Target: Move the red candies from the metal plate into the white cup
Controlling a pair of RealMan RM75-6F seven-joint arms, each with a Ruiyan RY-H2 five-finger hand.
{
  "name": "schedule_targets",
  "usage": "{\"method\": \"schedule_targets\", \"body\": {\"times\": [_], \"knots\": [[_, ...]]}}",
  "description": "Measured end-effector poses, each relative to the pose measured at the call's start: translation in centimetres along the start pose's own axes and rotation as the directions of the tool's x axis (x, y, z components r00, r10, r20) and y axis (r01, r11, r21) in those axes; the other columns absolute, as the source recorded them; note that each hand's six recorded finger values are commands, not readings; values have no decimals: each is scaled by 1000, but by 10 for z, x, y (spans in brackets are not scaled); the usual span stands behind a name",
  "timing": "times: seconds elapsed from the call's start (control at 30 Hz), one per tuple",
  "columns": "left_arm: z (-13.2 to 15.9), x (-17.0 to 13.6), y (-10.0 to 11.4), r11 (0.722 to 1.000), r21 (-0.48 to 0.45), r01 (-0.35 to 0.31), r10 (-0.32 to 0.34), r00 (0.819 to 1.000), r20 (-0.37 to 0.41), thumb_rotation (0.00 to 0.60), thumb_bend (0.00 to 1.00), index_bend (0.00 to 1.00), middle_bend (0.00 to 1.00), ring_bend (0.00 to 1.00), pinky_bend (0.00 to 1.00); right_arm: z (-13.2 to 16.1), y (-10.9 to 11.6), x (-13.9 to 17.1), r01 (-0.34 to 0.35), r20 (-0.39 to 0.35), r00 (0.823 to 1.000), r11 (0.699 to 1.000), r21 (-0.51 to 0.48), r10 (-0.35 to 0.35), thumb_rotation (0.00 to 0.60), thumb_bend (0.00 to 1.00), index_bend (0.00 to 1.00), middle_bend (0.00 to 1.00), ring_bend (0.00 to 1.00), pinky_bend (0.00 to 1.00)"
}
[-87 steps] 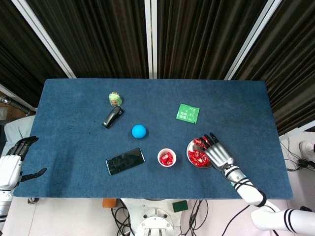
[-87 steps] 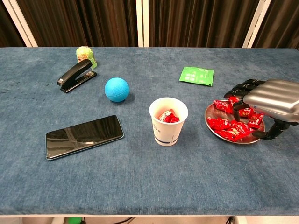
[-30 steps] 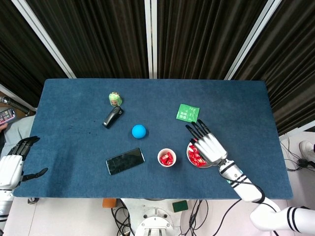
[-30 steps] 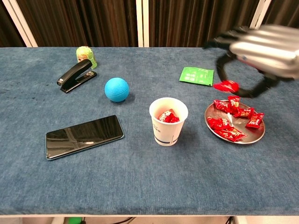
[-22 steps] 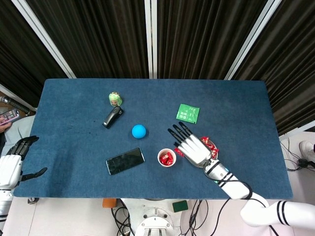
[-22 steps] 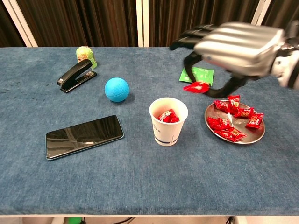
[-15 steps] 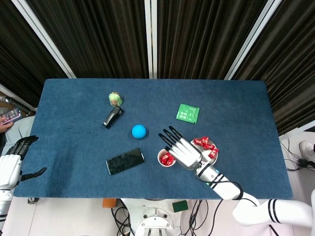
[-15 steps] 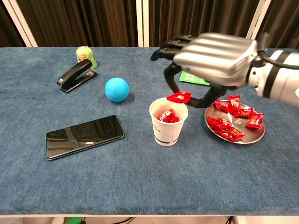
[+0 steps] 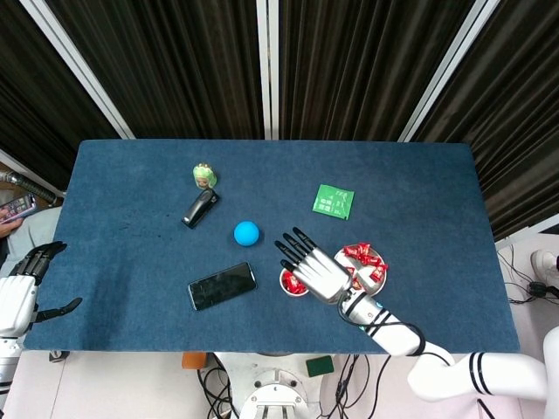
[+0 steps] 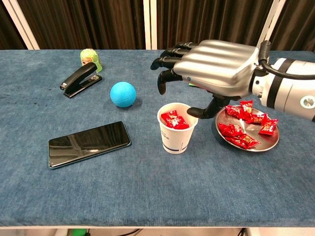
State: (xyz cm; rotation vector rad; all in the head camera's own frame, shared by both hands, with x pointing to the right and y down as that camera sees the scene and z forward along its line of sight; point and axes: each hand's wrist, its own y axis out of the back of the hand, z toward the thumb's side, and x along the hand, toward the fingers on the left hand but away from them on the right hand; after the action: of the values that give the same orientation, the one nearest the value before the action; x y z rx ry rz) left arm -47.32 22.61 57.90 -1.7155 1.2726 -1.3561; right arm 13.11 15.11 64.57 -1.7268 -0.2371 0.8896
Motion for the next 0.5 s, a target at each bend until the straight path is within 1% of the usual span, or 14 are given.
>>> {"method": "schedule_targets", "body": {"times": [0.1, 0.23, 0.37, 0.5], "knots": [[0, 0, 0, 1000, -1, -1, 1, 1000, 0, 600, 44, 162, 128, 111, 232, -6, 4, 4, 19, 19, 1000, 1000, 0, -19, 600, 338, 303, 47, 0, 0], [0, 0, -1, 1000, -1, 5, -5, 1000, 0, 600, 45, 162, 128, 111, 232, -28, 6, 15, 28, 83, 996, 1000, 4, -28, 600, 339, 307, 47, 0, 0], [1, 0, -3, 1000, -4, 9, -9, 1000, 6, 600, 44, 162, 128, 111, 232, -57, -5, 23, -10, 165, 986, 1000, -4, 11, 600, 339, 310, 45, 0, 0], [3, 1, -5, 1000, -2, 14, -14, 1000, 10, 600, 45, 162, 128, 111, 232, -82, -20, 30, -48, 237, 970, 999, -21, 51, 600, 338, 322, 45, 0, 0]]}}
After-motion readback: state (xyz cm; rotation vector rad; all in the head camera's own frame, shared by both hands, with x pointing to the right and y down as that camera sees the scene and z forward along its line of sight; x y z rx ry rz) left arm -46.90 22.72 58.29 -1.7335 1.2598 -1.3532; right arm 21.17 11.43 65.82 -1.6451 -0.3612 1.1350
